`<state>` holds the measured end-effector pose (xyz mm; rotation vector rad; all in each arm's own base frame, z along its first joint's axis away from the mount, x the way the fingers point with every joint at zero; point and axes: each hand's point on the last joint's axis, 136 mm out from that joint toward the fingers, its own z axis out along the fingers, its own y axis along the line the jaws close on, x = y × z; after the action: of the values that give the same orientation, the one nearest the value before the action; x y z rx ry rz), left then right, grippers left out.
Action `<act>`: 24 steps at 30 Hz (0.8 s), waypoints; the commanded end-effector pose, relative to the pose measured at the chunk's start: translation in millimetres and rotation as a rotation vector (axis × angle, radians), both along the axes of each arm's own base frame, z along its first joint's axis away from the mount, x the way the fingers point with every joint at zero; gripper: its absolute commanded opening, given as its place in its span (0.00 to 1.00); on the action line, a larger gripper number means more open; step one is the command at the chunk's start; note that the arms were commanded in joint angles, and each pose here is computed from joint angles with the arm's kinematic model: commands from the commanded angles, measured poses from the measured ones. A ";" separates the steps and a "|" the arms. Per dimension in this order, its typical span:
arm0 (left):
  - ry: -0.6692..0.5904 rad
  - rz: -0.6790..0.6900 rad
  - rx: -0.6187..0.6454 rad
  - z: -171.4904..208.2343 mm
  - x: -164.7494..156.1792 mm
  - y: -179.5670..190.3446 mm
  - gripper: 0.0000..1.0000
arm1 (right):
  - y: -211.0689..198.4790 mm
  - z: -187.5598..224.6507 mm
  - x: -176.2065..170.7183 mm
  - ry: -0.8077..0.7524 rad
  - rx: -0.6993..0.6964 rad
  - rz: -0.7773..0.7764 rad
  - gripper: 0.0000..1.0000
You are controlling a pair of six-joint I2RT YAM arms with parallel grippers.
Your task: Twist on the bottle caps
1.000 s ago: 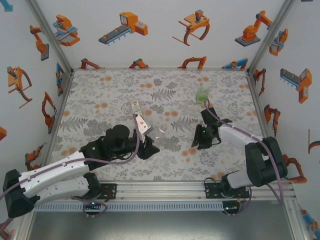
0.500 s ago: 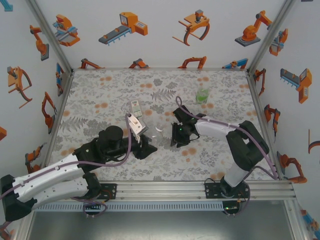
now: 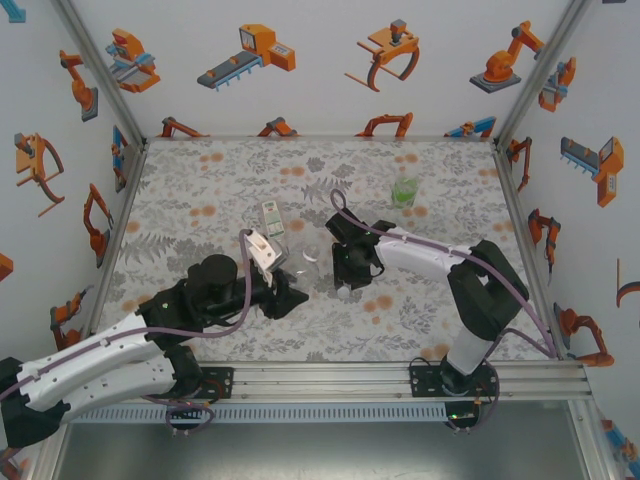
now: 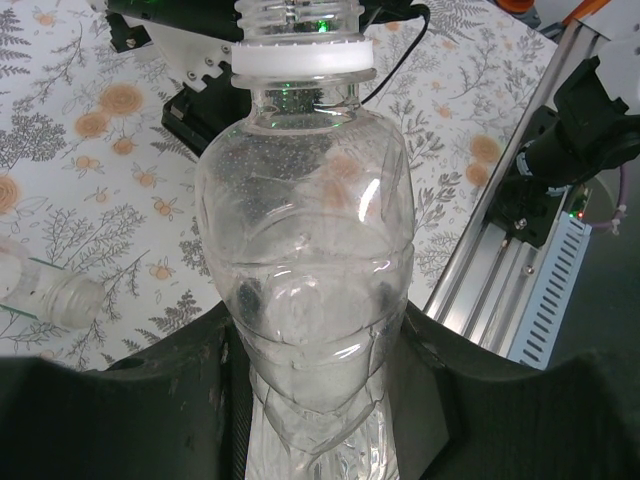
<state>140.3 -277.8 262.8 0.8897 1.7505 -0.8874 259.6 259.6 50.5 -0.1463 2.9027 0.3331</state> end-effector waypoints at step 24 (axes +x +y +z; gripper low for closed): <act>-0.003 0.005 0.003 -5.0 3.1 -2.6 0.00 | 4.2 -8.2 1.4 0.017 -0.001 0.013 0.36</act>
<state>142.3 -281.0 252.5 0.9025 1.7793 -0.8726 258.2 260.5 42.5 -0.1546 2.9231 0.3262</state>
